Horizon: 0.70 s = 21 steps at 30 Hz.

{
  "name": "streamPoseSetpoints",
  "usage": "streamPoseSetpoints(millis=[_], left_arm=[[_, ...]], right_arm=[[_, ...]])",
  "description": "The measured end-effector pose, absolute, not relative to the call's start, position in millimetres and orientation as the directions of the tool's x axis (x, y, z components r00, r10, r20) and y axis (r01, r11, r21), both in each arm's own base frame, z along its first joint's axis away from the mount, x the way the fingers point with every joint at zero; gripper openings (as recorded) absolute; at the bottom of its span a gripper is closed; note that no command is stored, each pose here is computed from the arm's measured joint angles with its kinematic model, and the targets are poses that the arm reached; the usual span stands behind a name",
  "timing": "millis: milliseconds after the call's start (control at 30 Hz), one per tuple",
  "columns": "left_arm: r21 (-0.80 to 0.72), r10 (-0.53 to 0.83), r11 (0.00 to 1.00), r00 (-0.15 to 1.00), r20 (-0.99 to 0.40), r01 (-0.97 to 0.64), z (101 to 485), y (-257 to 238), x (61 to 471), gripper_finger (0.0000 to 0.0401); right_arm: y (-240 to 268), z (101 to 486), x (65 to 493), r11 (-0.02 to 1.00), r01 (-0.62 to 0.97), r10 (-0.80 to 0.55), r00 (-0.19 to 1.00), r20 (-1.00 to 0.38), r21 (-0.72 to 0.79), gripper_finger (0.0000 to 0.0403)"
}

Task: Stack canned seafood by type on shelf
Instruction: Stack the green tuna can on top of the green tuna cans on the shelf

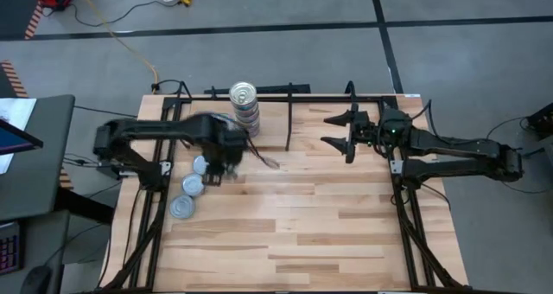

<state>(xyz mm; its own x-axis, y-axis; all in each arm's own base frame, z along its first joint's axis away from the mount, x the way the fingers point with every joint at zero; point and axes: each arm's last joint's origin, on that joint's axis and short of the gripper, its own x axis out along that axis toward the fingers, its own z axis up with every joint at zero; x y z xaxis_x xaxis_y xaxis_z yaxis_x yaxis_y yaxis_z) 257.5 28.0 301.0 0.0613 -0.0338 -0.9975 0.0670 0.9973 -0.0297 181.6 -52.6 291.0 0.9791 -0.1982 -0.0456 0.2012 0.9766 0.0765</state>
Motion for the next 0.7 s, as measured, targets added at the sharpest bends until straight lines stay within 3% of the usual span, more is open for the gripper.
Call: streamPoseSetpoints(millis=[133,367,533,700], left_arm=[[-0.131,-0.113,0.990,0.248,-0.962,-0.057,318.2,43.7,230.3,0.0128],[-0.255,-0.157,0.940,0.381,-0.911,-0.225,326.0,56.3,190.2,0.0130],[-0.323,-0.177,0.926,0.532,-0.828,-0.196,336.6,54.6,168.6,0.0132],[-0.284,-0.097,0.950,0.736,-0.670,-0.133,361.5,52.0,153.1,0.0133]], right_arm=[[-52.1,291.2,181.7,0.979,0.196,-0.194,0.980,-0.043,0.060,0.0331],[-52.4,292.8,181.7,0.979,0.196,-0.195,0.980,-0.026,0.055,0.0331],[-52.4,292.7,181.7,0.979,0.196,-0.195,0.980,-0.028,0.055,0.0331],[-52.4,292.7,181.7,0.979,0.196,-0.195,0.980,-0.028,0.055,0.0331]])
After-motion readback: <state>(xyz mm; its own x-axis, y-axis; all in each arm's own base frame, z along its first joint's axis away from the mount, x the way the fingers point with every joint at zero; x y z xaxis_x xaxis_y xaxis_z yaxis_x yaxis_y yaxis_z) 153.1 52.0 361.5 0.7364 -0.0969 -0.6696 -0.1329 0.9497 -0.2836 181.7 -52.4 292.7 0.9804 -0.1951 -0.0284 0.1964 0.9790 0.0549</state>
